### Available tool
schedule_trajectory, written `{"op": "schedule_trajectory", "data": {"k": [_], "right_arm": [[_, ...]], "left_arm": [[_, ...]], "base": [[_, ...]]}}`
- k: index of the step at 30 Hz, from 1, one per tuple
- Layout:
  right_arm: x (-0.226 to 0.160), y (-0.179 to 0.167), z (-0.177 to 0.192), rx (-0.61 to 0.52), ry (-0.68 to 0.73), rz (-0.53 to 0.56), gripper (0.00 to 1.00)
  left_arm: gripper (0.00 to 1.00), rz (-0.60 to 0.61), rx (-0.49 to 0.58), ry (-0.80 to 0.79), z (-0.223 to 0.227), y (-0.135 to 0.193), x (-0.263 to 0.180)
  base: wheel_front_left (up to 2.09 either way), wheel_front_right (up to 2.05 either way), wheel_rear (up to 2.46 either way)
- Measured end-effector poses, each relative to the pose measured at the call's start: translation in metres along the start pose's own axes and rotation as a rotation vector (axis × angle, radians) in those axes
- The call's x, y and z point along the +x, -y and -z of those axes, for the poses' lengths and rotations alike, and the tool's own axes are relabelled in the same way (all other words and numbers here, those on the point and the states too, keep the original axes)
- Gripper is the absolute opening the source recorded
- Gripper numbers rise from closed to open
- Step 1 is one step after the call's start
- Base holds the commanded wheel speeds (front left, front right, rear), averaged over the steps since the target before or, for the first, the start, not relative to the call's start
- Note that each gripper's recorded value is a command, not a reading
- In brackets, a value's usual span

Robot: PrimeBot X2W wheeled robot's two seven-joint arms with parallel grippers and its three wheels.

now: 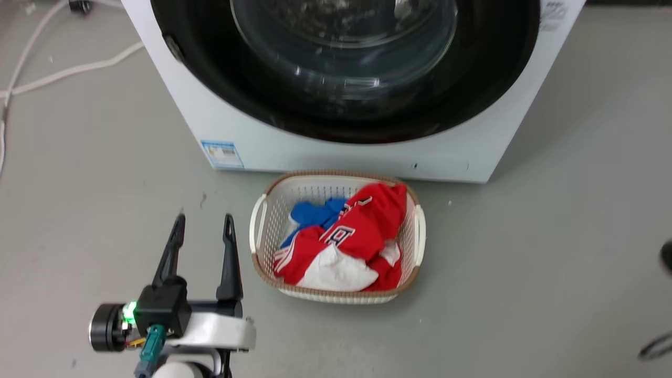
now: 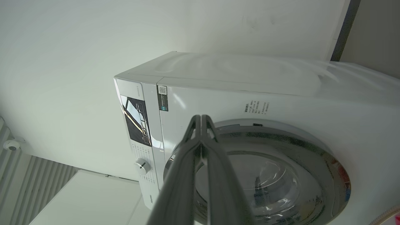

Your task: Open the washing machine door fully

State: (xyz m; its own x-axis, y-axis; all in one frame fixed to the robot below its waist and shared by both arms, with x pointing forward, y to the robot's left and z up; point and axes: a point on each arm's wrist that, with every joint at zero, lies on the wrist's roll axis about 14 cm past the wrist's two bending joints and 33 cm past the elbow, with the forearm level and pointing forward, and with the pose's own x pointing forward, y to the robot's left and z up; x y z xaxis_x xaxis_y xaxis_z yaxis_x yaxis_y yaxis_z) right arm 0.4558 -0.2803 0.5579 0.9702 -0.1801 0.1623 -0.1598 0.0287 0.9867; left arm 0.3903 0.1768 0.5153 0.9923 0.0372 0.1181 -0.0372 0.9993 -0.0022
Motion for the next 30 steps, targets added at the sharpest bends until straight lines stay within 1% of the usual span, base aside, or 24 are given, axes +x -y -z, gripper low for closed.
{"op": "schedule_trajectory", "data": {"k": [3,8,12,16,22,30], "right_arm": [[0.033,-0.004,0.003,-0.032,-0.032,-0.025,0.00],[0.085,0.002,0.015,-0.093,-0.094,-0.035,0.00],[0.122,0.012,0.031,-0.139,-0.162,-0.032,0.00],[0.151,0.023,0.058,-0.195,-0.257,-0.032,0.00],[0.178,0.042,0.100,-0.264,-0.411,-0.021,0.00],[0.194,0.072,0.151,-0.362,-0.600,0.010,0.00]], "left_arm": [[1.00,0.000,0.009,-0.005,0.006,0.001,0.013],[1.00,0.009,0.018,-0.014,0.018,0.003,0.036],[1.00,0.013,0.022,-0.037,0.033,0.004,0.049],[1.00,0.011,0.029,-0.066,0.050,0.003,0.058],[1.00,-0.006,0.037,-0.095,0.066,-0.001,0.064],[1.00,-0.020,0.036,-0.130,0.083,-0.005,0.068]], "base": [[0.00,0.00,0.00],[0.00,0.00,0.00],[0.00,0.00,0.00],[0.00,0.00,0.00],[0.00,0.00,0.00],[0.00,0.00,0.00]]}}
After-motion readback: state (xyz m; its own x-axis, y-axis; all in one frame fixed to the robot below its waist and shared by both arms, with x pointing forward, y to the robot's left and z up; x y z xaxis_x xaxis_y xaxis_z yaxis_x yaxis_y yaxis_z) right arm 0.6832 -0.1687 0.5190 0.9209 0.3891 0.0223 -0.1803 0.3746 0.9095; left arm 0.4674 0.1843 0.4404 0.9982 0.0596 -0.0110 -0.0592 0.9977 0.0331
